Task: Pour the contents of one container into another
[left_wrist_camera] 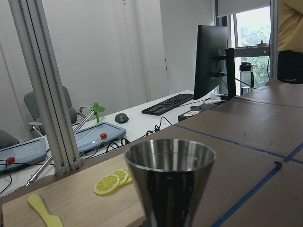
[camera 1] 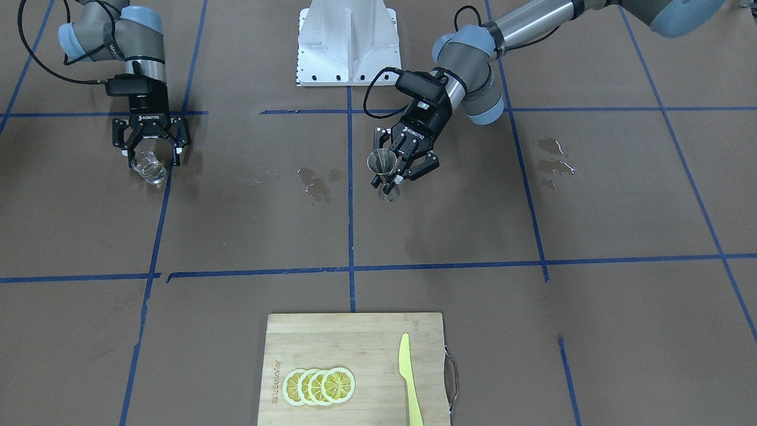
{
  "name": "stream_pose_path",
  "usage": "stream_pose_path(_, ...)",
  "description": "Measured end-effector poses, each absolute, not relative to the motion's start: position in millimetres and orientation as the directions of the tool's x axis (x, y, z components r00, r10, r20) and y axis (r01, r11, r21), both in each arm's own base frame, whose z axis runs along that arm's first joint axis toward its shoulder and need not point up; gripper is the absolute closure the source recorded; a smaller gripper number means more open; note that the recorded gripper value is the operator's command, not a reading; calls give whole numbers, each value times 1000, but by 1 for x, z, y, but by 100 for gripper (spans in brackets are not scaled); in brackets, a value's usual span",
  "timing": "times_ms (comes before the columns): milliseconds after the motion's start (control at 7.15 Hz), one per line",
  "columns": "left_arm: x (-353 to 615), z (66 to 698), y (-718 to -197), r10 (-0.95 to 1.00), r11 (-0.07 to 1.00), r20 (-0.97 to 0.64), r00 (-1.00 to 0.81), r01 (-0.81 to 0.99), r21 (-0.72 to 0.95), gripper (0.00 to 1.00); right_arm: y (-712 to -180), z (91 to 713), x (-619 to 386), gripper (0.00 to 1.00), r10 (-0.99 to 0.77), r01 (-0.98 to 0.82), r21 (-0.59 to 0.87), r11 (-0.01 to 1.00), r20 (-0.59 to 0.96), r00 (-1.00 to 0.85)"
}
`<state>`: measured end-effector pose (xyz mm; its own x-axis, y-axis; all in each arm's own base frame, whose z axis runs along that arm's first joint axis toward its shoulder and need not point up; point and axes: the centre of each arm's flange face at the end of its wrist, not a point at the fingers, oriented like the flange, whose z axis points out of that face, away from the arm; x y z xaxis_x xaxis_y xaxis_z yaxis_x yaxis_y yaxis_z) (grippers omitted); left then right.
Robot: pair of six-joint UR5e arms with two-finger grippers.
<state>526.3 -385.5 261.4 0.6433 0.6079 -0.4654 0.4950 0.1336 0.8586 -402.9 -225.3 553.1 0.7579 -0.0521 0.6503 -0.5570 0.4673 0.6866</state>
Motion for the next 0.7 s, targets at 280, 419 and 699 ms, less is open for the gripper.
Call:
stream_pose_path(280, 526, 262, -386, 608, 134, -465, 644, 494, 859, 100, -230, 554, -401, 8, -45, -557, 684, 471, 649, 759)
stream_pose_path(419, 526, 262, -386, 607, 134, -465, 644, 493, 859, 100, -231, 554, -401, 8, -42, -557, 682, 474, 649, 759)
stream_pose_path(699, 526, 262, -386, 607, 134, -464, 645, 493, 860, 100, -233, 555, -400, 9, -40, -556, 679, 480, 650, 759)
